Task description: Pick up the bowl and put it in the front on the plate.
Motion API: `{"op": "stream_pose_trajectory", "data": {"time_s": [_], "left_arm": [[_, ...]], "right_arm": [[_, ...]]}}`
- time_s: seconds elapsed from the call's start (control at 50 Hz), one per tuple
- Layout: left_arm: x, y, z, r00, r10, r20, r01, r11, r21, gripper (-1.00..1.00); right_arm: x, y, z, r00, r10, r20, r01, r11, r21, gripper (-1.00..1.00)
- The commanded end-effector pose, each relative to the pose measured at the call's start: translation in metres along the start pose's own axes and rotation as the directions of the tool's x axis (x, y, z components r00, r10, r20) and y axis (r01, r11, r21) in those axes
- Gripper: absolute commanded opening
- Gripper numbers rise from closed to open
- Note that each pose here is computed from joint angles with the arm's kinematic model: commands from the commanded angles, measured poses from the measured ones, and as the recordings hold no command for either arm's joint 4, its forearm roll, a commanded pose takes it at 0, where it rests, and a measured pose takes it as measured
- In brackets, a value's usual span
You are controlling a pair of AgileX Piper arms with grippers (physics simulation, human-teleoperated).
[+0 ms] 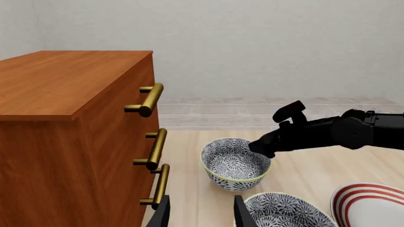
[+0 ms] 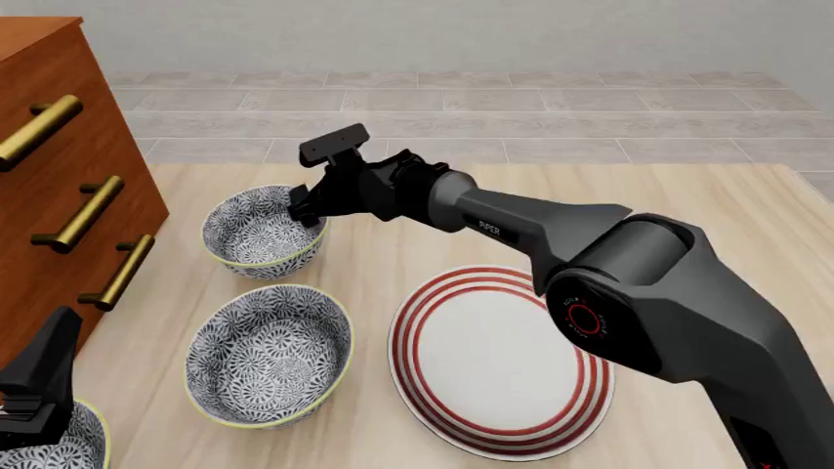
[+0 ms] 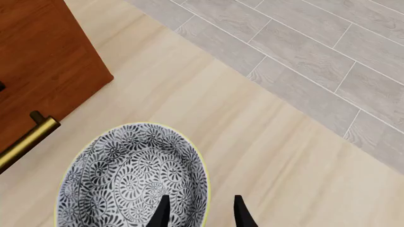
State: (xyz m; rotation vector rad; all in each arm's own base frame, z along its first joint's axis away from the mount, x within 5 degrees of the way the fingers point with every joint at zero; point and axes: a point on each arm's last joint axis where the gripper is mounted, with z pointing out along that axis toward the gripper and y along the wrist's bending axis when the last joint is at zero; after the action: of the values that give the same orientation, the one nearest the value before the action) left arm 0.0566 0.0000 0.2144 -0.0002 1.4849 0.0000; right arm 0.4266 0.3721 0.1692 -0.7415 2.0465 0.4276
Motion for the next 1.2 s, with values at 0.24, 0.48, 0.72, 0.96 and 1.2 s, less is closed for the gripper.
{"op": "stream_pose_trajectory", "data": {"time_s": [0.24, 0.48, 0.72, 0.96, 1.2], "left_arm": [[0.000, 0.000, 0.000, 1.000, 0.000, 0.000, 0.000, 1.000, 0.000, 1.00], [0.000, 0.000, 0.000, 1.000, 0.000, 0.000, 0.000, 1.000, 0.000, 1.00], [0.000, 0.000, 0.000, 1.000, 0.000, 0.000, 0.000, 1.000, 0.000, 1.00], [0.000, 0.000, 0.000, 1.000, 0.000, 0.000, 0.000, 1.000, 0.000, 1.00], [0.000, 0.000, 0.000, 1.000, 0.000, 0.000, 0.000, 1.000, 0.000, 1.00]], "right_arm": [[0.012, 0.007, 0.013, 1.000, 0.015, -0.014, -0.015, 1.000, -0.009, 1.00], [0.016, 0.010, 0.016, 1.000, 0.028, -0.014, -0.028, 0.999, -0.015, 1.00], [0.022, 0.006, 0.025, 0.999, 0.039, -0.025, -0.039, 0.999, -0.008, 1.00], [0.025, 0.011, 0.025, 0.998, 0.056, -0.014, -0.056, 0.998, -0.015, -1.00], [0.016, 0.006, 0.012, 0.999, 0.047, 0.006, -0.047, 0.999, -0.010, -1.00]]}}
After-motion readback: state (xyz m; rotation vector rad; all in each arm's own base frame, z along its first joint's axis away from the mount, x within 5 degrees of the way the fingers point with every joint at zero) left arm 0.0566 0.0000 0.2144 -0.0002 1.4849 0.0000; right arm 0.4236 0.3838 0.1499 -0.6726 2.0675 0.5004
